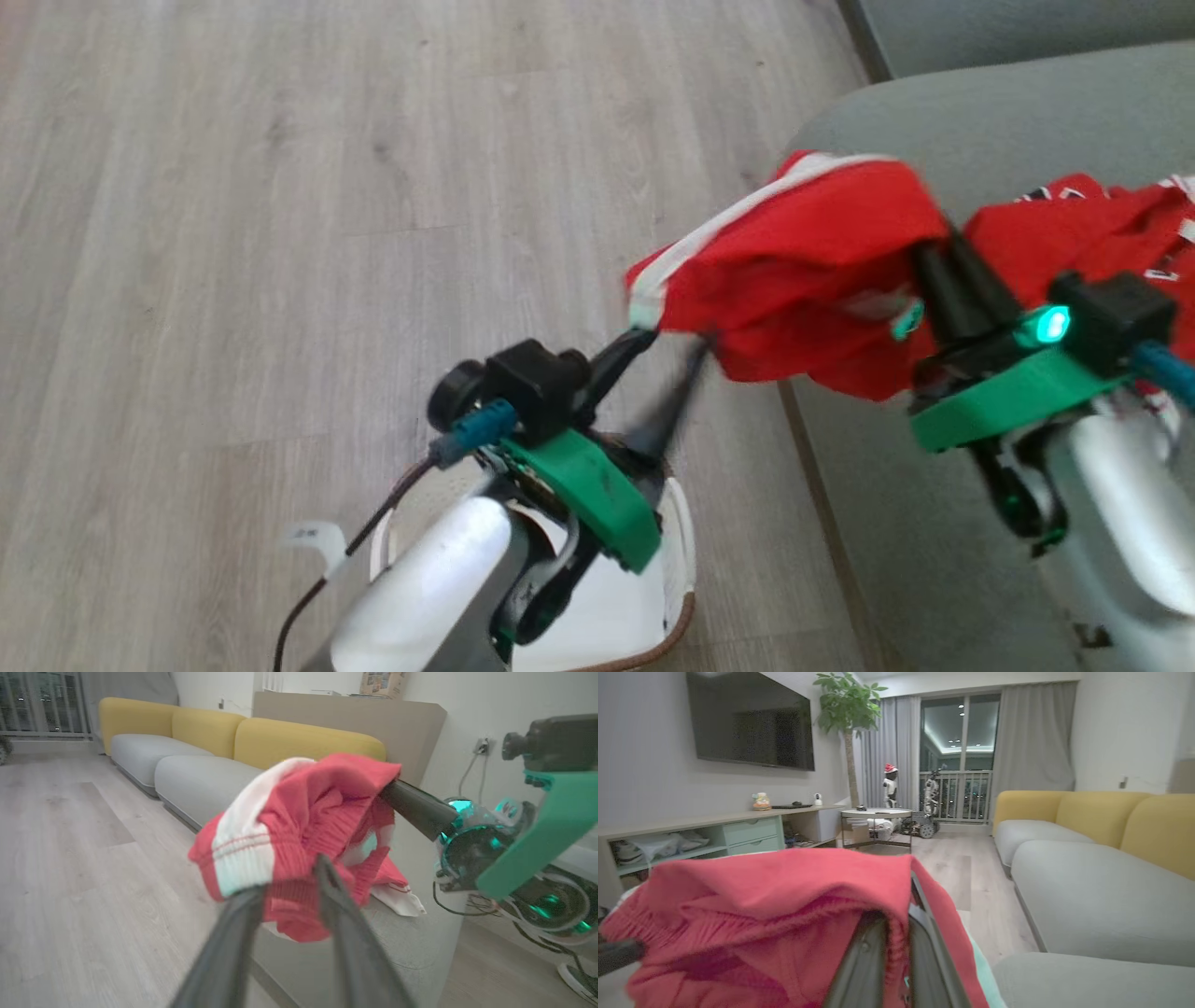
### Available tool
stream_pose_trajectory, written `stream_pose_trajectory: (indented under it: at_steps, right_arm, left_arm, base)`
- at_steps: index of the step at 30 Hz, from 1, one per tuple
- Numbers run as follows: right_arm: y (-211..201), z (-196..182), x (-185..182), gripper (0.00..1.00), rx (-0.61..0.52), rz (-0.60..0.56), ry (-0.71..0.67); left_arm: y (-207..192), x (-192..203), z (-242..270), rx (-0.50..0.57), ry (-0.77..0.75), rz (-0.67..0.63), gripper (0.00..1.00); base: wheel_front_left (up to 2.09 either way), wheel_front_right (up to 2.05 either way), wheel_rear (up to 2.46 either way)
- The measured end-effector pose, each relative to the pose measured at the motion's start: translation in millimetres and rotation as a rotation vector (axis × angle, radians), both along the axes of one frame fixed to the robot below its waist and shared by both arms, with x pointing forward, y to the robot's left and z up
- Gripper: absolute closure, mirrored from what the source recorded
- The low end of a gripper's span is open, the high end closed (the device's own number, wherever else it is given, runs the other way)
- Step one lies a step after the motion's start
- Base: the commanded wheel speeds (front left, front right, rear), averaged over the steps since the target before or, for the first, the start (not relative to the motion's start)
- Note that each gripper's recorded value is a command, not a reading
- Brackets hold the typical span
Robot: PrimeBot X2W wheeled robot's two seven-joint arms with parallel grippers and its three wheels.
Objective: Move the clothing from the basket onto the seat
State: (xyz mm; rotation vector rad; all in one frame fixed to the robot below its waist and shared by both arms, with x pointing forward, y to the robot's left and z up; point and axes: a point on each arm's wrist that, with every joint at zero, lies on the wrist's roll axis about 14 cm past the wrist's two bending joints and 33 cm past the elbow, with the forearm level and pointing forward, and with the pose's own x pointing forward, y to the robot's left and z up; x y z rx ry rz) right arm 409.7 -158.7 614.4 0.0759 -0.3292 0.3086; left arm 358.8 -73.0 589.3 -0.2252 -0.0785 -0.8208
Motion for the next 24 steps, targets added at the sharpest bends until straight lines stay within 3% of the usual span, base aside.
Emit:
stream_pose_trajectory:
  at_steps: [12, 24]
  right_arm:
    - [-98.4, 22.4, -35.3, 1.0, -0.086, -0.26, -0.067]
    - [-175.7, 25.7, -100.8, 1.0, -0.129, -0.513, -0.062]
  left_arm:
    - [-53.7, -21.9, -18.6, 0.029, 0.023, -0.191, 0.0]
    - [-105.3, -31.6, -30.9, 0.042, 0.021, -0.343, 0.0]
  base:
    - [0.0, 0.0, 0.0]
    - [0.0, 0.0, 0.0]
